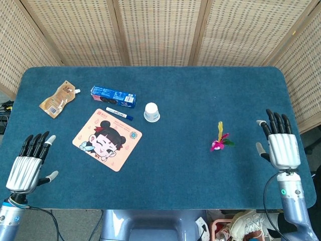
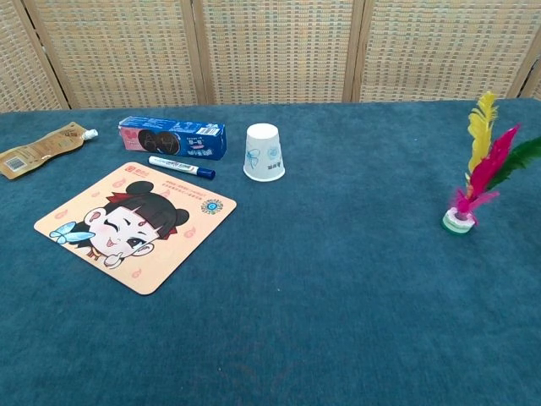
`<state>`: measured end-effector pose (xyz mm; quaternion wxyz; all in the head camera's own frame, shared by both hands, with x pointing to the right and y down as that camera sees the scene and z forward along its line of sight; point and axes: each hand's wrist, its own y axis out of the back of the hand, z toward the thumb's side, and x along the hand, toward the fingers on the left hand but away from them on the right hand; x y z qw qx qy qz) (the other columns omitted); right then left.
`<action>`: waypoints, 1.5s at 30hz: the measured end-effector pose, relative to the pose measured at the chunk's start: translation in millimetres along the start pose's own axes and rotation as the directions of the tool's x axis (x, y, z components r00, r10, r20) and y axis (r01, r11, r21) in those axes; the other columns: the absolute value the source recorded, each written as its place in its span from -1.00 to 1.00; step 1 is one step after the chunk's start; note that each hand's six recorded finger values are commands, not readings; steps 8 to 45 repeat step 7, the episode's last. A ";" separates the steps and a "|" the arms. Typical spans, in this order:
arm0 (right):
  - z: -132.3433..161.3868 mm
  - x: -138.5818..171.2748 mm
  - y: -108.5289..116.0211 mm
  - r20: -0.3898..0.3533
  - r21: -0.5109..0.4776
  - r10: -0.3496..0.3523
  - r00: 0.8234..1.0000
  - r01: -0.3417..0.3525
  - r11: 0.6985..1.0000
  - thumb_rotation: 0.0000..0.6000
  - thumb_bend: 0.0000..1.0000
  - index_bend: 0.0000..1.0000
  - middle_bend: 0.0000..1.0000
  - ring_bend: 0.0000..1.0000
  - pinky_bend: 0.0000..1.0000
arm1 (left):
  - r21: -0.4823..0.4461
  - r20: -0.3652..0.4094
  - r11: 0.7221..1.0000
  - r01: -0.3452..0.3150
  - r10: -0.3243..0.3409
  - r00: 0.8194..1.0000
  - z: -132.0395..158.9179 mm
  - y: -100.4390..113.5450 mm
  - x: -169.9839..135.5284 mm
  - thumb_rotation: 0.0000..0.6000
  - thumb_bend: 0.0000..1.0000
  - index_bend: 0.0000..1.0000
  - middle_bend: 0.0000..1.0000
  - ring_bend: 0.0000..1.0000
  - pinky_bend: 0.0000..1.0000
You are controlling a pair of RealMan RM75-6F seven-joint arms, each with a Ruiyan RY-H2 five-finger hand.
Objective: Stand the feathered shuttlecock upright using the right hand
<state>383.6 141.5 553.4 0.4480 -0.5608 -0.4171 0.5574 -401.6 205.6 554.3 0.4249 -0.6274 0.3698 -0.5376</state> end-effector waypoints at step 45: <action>-11.5 60.9 9.7 -0.012 -0.080 -0.029 1.000 0.028 0.996 1.00 -0.40 -0.70 -1.00 -1.00 -1.00 | -0.001 -0.017 1.000 -0.001 0.001 1.000 -6.2 4.1 -2.7 1.00 -0.75 -1.00 -1.00 -1.00 -1.00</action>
